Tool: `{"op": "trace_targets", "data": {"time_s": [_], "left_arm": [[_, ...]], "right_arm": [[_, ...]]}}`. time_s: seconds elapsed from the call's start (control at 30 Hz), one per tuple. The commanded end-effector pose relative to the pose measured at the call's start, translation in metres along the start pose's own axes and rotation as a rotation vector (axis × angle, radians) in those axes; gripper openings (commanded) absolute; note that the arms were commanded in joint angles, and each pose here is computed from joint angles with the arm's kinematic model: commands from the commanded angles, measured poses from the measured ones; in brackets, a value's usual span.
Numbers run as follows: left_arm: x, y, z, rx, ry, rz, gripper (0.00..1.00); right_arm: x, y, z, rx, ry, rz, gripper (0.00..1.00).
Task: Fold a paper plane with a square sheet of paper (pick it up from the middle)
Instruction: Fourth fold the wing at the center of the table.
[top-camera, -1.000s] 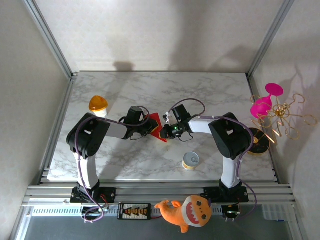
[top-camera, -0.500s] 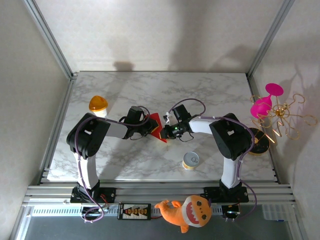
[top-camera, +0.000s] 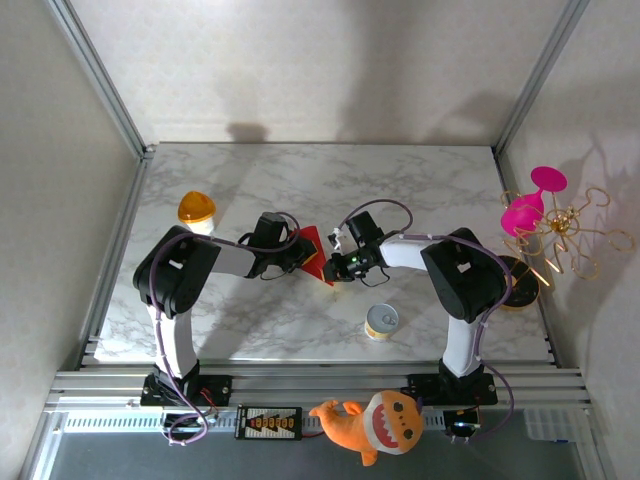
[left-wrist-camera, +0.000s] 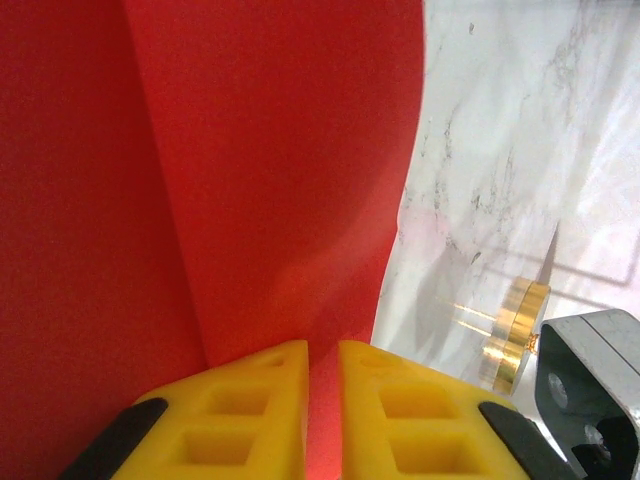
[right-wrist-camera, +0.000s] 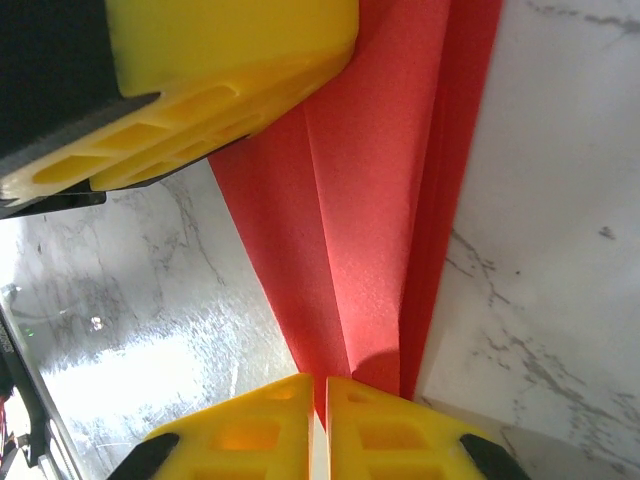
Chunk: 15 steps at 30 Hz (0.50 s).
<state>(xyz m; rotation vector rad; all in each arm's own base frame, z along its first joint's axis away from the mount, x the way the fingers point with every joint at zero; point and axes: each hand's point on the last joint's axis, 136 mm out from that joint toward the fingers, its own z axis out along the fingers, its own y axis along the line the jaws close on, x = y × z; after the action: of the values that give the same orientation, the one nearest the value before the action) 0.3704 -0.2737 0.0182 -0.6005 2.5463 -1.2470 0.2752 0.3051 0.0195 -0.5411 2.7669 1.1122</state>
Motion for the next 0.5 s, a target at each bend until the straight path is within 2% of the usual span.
{"op": "trace_targets", "data": {"time_s": [0.0,0.3,0.47], "left_arm": [[0.028,0.112,0.003,-0.363,0.036,-0.098,0.16],[0.028,0.110,0.003,-0.360,0.037,-0.095,0.16],[0.028,0.110,0.003,-0.359,0.037,-0.091,0.16]], "right_arm": [[0.022,-0.005,-0.002,0.028,0.056,0.019,0.14],[0.041,-0.018,0.002,0.062,0.099,0.038,0.14],[0.013,0.006,-0.014,0.012,0.004,-0.015,0.14]]}}
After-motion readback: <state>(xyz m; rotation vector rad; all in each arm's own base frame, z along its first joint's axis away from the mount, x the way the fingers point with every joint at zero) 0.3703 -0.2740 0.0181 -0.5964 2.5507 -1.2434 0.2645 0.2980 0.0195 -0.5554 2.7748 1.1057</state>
